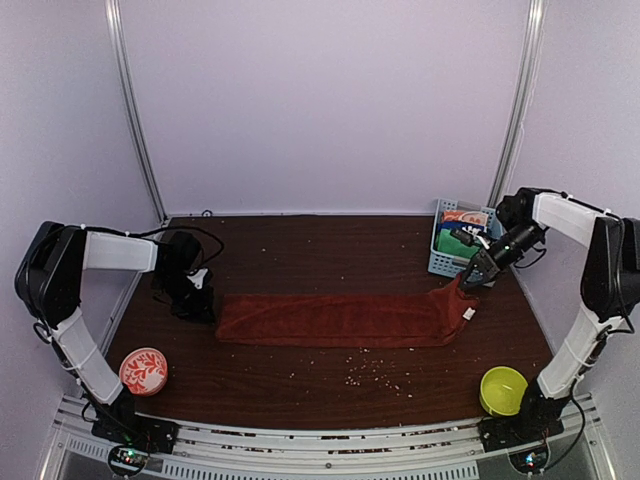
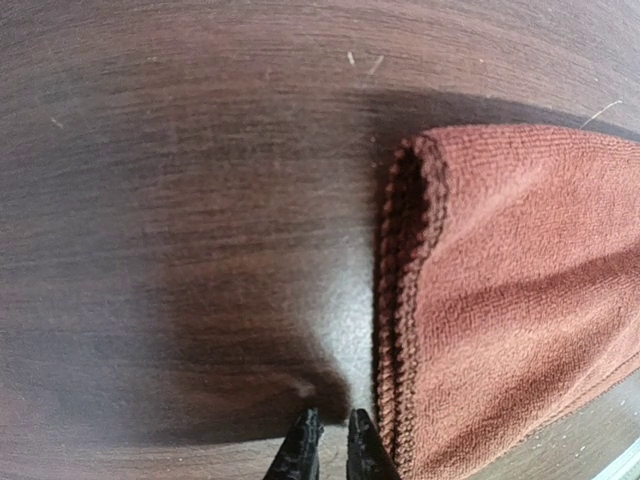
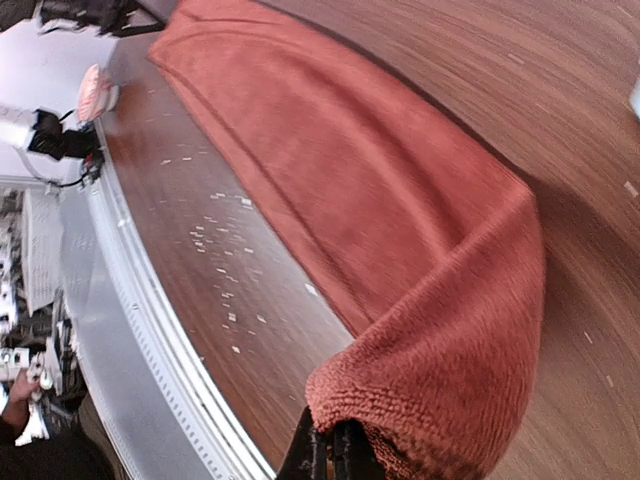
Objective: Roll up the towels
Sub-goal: Pick up the towel from the center of the board, then fold the towel at the center of the board.
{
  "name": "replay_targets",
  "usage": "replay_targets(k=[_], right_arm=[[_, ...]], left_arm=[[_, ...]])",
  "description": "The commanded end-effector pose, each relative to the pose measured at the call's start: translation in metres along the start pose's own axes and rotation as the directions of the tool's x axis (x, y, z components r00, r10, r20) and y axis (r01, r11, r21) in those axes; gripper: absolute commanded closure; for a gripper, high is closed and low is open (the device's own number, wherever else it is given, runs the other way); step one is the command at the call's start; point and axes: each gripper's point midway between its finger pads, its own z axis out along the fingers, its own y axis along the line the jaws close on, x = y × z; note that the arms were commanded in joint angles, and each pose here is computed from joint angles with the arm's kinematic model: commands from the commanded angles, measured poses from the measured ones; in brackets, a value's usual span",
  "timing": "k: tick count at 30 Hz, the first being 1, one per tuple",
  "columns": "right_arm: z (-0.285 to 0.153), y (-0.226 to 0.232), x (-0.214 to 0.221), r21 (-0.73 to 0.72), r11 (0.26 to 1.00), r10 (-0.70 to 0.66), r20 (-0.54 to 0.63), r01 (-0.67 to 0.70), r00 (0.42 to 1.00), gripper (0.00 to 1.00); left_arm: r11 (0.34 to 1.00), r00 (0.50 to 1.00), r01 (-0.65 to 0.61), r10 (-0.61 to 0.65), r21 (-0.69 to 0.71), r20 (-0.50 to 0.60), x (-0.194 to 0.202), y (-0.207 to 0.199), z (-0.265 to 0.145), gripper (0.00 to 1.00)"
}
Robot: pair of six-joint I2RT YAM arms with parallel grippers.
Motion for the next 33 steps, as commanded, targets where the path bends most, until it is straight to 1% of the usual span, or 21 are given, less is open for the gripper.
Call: replay_targets(k=[1,6,8,13,20,23,27,30,33], right_arm=[[0.015,0.042,-0.030,-0.148,0.986,-0.077,0.032,0.081,0.996,1.00],[0.038,0.076,-0.066,-0.221,0.966,-0.124,0.047,0.131,0.991,1.00],[0.045,0.087,-0.079,-0.233,0.963,-0.127,0.060,0.138,0.990,1.00],[0.071,0.115,-0.106,-0.251,0.947,-0.186,0.078,0.200,0.979,1.00],[0.103,0.133,-0.120,-0.286,0.931,-0.223,0.050,0.228,0.973,1.00],[0.108,0.140,-0.131,-0.286,0.929,-0.222,0.072,0.233,0.972,1.00],[0.114,0.166,-0.152,-0.302,0.914,-0.245,0.120,0.271,0.962,1.00],[0.124,0.186,-0.169,-0.322,0.903,-0.250,0.148,0.286,0.957,1.00],[0.141,0.205,-0.181,-0.347,0.893,-0.248,0.151,0.286,0.957,1.00]], left_arm=[[0.999,1.000,0.000,-0.001,-0.033,-0.011,0.001,0.005,0.006,0.90],[0.998,1.000,0.010,-0.010,-0.067,-0.011,0.001,0.010,0.005,0.90],[0.997,1.000,0.017,-0.018,-0.079,-0.011,0.001,0.013,0.006,0.90],[0.997,0.999,0.021,-0.023,-0.073,-0.026,0.005,0.014,0.014,0.90],[0.999,0.999,0.003,-0.005,-0.054,-0.043,0.009,0.007,0.022,0.90],[0.999,0.999,-0.010,0.008,-0.042,-0.051,0.011,0.002,0.025,0.91],[0.999,0.999,-0.015,0.013,-0.040,-0.043,0.009,-0.001,0.025,0.91],[0.999,0.999,-0.016,0.014,-0.037,-0.034,0.007,-0.002,0.023,0.91],[0.999,1.000,-0.014,0.013,-0.034,-0.023,0.005,-0.003,0.019,0.91]])
